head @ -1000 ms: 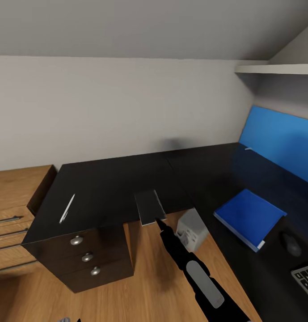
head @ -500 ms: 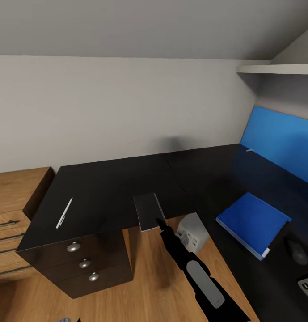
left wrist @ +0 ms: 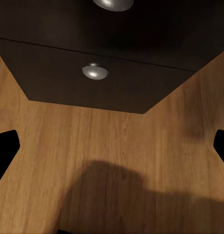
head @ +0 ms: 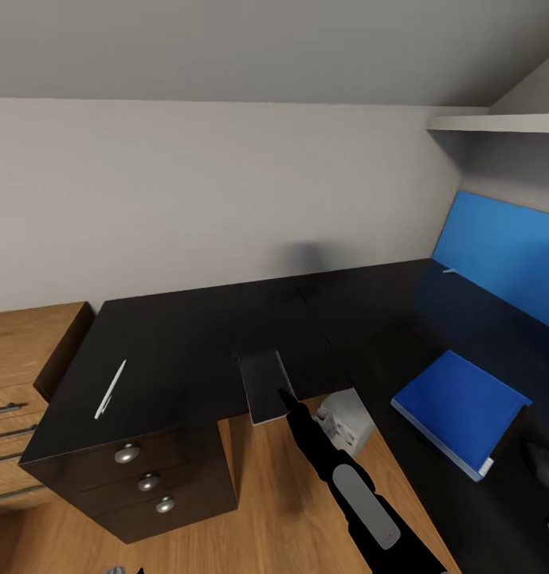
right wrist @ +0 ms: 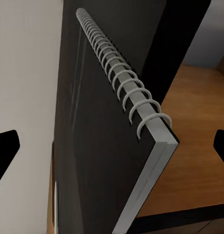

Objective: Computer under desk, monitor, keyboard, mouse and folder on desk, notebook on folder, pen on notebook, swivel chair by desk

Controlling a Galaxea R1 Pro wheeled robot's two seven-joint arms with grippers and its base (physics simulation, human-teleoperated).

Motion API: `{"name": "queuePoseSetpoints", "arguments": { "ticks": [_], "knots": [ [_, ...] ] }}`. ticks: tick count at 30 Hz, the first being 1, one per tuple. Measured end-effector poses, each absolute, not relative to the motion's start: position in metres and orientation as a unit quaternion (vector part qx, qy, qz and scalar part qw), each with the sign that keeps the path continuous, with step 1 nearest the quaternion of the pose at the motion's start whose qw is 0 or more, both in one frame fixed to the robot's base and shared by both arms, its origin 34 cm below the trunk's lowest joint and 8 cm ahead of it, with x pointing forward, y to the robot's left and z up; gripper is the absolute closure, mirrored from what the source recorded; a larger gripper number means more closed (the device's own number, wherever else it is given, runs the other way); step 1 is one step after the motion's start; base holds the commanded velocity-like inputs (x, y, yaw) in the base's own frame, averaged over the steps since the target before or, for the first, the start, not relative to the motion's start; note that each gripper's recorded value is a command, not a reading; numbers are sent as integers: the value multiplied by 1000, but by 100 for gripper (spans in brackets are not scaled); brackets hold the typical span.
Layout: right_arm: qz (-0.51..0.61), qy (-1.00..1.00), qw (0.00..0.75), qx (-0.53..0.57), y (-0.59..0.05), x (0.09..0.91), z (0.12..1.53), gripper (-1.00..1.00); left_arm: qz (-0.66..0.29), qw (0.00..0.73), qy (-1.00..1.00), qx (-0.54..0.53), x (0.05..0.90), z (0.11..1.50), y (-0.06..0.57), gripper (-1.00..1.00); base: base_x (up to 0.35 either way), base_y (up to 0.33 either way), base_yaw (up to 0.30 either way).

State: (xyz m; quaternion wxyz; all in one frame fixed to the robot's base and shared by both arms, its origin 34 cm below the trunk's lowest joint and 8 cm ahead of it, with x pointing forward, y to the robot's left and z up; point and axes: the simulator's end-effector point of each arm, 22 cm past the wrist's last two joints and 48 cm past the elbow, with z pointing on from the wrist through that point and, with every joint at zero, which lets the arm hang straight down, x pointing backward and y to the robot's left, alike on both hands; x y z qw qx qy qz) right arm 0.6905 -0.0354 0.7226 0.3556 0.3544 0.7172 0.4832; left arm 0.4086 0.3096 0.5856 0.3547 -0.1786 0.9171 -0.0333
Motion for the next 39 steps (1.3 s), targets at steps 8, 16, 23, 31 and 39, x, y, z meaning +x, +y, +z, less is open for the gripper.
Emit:
{"name": "queuePoseSetpoints", "arguments": {
  "ticks": [8,16,23,31,39],
  "knots": [
    [483,718,357,353,-34,690,723,100,-34,355,917,-179,409,586,309,-100,3,0,0],
    [484,717,357,353,-35,691,733,100,-34,355,917,-179,409,595,309,-100,0,0,0],
    [485,716,358,352,-35,692,746,100,-32,355,917,-180,410,607,311,-100,0,0,0],
    [509,688,401,328,-52,702,813,100,-32,351,919,-179,409,619,310,-100,-111,0,0],
    [497,664,464,312,-103,701,865,100,-25,335,925,-179,398,621,313,-100,-318,0,0]
  ]
}}
